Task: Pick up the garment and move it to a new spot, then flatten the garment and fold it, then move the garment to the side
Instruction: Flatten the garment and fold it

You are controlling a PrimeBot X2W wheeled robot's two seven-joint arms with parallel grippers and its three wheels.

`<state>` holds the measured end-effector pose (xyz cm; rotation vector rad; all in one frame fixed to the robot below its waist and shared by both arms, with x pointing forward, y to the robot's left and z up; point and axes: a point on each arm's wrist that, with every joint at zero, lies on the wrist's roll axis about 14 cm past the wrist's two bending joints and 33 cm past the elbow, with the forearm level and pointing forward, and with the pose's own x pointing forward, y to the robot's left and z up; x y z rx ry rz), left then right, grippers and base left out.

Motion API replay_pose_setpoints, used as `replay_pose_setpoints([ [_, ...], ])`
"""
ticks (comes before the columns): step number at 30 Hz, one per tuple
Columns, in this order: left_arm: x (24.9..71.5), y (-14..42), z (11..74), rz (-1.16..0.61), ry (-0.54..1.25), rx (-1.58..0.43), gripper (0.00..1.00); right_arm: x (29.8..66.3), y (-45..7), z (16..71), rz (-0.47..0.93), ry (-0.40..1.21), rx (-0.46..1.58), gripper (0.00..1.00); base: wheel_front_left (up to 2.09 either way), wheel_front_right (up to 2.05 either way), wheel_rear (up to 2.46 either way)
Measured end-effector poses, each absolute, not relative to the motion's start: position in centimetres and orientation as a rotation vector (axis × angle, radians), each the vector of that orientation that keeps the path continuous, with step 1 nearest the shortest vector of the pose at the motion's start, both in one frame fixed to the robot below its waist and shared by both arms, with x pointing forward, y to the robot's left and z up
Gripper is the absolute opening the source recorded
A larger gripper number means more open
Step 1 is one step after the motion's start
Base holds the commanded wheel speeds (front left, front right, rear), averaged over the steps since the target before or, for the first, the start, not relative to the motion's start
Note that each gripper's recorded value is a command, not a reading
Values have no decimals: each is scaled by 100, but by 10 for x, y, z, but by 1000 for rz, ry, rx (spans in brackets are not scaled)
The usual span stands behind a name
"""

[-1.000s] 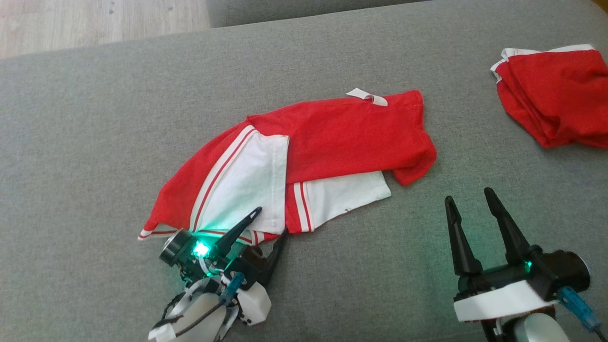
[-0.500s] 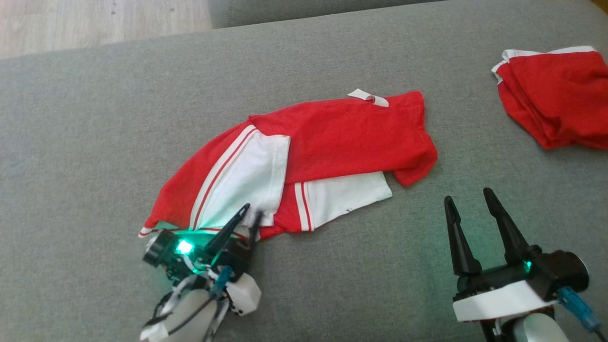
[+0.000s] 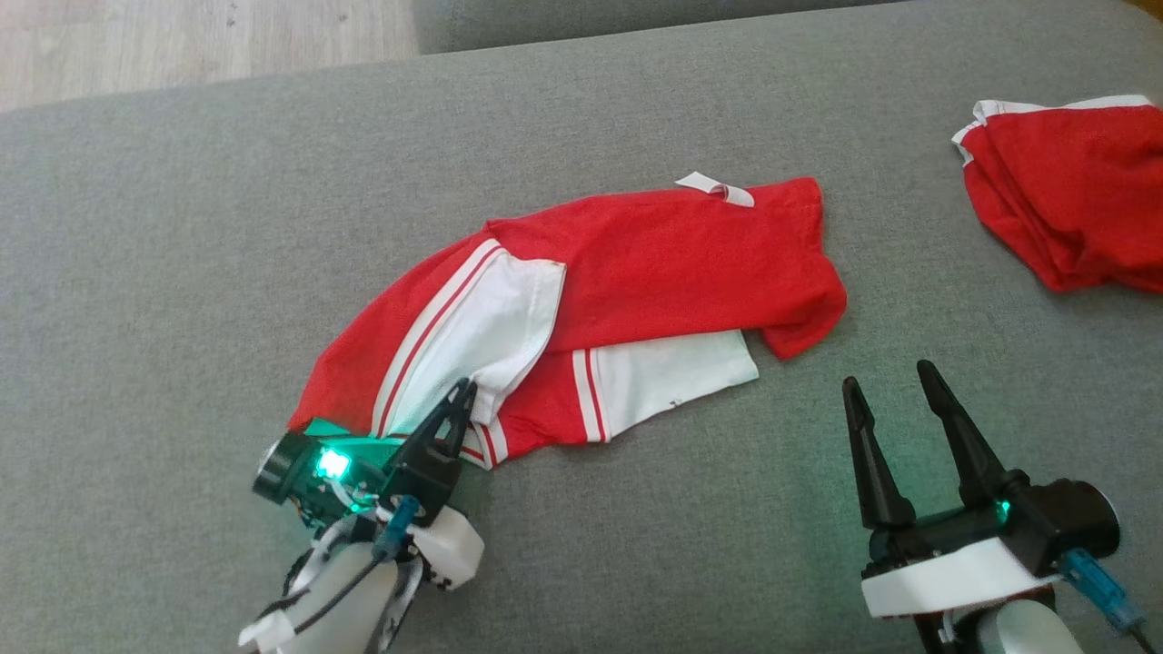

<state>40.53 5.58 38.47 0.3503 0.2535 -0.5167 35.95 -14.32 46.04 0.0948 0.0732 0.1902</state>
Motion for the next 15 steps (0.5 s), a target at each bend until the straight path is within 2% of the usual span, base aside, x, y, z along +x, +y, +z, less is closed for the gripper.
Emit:
replay_pose_setpoints([
  [9, 429, 80, 427, -424, 119, 357, 0, 359, -141, 463, 198, 64, 95, 100, 0, 0, 0],
  [13, 423, 89, 417, -420, 155, 366, 0, 359, -140, 465, 202, 60, 96, 100, 0, 0, 0],
  [14, 421, 90, 413, -422, 169, 370, 30, 359, -139, 464, 204, 61, 96, 100, 0, 0, 0],
  [15, 419, 91, 409, -422, 181, 372, 74, 359, -138, 464, 205, 62, 99, 100, 0, 0, 0],
])
